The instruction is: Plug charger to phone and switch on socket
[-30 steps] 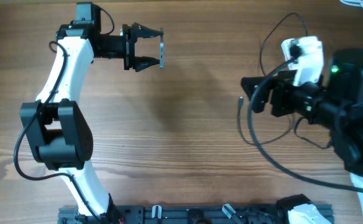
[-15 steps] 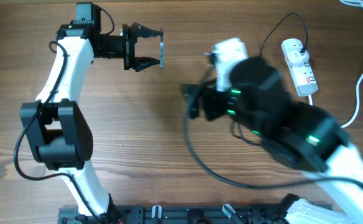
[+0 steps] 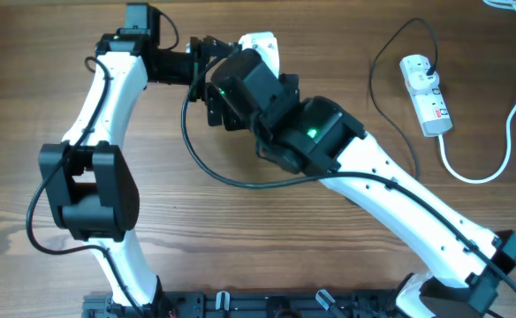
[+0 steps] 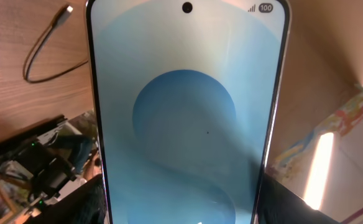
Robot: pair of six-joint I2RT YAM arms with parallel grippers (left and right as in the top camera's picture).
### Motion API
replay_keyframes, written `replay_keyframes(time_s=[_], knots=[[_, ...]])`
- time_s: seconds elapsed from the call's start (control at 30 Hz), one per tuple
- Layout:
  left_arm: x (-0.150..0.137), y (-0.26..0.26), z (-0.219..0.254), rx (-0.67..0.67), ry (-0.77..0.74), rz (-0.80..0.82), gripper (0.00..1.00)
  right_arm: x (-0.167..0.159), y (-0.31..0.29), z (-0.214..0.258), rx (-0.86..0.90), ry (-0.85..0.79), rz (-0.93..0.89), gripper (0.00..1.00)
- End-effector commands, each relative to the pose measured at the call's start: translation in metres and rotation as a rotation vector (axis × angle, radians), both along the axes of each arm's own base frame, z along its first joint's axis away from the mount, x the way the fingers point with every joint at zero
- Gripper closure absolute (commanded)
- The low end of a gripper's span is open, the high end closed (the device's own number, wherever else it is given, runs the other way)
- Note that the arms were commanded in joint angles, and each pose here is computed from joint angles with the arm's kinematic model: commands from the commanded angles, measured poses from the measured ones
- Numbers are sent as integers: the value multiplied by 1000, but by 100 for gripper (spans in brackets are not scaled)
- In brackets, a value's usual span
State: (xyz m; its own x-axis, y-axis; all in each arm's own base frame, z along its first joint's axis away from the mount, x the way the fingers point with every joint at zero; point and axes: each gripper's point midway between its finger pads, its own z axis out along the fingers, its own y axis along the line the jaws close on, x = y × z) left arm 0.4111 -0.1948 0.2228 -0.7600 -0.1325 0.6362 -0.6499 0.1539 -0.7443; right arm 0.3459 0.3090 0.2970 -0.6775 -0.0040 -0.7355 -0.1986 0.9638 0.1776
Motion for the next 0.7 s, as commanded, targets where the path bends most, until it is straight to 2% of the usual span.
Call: replay_keyframes(time_s=[0.0, 0.33, 0.47, 0.67], knots=[[-8, -5, 19, -10, -13, -9, 33, 12, -9, 8, -3, -50, -104, 1], [-8, -5, 20, -14, -13, -11, 34, 7, 12, -16, 14, 33, -21, 0], [-8, -5, 19, -13, -13, -11, 34, 14, 4, -39, -74, 49, -71, 0], [-9, -8, 19, -13, -13, -16, 34, 24, -16, -39, -102, 5, -212, 1]])
